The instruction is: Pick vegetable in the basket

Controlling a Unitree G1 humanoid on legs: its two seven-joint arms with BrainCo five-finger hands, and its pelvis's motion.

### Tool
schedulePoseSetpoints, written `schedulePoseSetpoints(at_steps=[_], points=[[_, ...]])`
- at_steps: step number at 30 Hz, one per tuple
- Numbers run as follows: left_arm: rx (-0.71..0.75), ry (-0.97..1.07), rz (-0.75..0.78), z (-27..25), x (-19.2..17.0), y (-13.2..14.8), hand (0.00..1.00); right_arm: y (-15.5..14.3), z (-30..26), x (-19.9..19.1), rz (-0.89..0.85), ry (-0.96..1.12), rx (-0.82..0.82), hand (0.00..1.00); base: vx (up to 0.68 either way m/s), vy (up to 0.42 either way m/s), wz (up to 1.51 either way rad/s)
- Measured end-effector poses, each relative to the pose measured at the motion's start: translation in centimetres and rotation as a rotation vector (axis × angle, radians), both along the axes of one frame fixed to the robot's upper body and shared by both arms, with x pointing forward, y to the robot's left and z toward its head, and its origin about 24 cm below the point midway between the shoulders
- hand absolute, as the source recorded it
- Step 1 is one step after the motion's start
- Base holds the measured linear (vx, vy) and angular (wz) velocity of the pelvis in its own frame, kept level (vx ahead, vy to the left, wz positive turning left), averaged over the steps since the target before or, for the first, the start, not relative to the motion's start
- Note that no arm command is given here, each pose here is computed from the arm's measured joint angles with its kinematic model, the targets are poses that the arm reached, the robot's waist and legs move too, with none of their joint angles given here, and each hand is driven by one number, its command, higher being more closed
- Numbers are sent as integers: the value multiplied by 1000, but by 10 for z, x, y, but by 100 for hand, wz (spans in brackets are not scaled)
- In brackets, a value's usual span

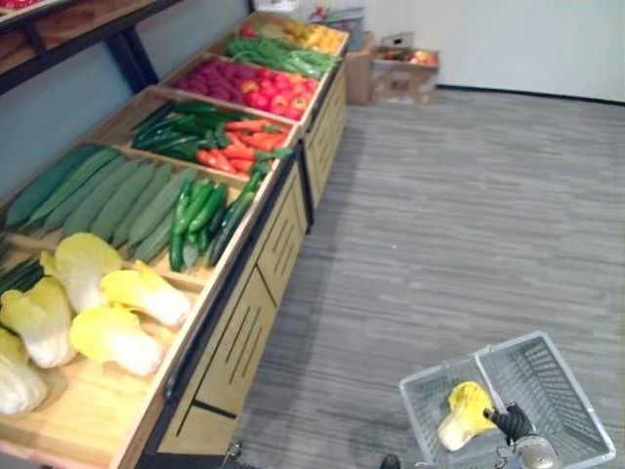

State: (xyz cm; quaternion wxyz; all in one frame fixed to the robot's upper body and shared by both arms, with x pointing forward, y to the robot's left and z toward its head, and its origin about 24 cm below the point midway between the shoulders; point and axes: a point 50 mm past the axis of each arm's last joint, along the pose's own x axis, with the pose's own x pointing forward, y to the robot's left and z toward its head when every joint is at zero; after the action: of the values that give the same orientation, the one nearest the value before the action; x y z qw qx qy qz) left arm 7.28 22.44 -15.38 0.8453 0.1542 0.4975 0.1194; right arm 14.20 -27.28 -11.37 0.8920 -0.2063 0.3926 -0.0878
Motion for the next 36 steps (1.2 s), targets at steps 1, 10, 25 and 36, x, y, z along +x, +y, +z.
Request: schedulePoseSetpoints(at_steps=[1,10,25,36], points=[[-2,1,0,0,0,-1,0,-2,2,3,3,-7,-6,100,-89,71,-104],[-33,-15,-14,-2,1,-14,0,-13,20,23,-8,-118,-13,100,-13,164,-62],[-7,16,-61,-2,-2,-7,0,-7,19,25,-14,-128,7,100,10,56,-4],[36,41,-84,-1,-7,6,0,6,15,23,-130,-179,83,100,23,52,15]])
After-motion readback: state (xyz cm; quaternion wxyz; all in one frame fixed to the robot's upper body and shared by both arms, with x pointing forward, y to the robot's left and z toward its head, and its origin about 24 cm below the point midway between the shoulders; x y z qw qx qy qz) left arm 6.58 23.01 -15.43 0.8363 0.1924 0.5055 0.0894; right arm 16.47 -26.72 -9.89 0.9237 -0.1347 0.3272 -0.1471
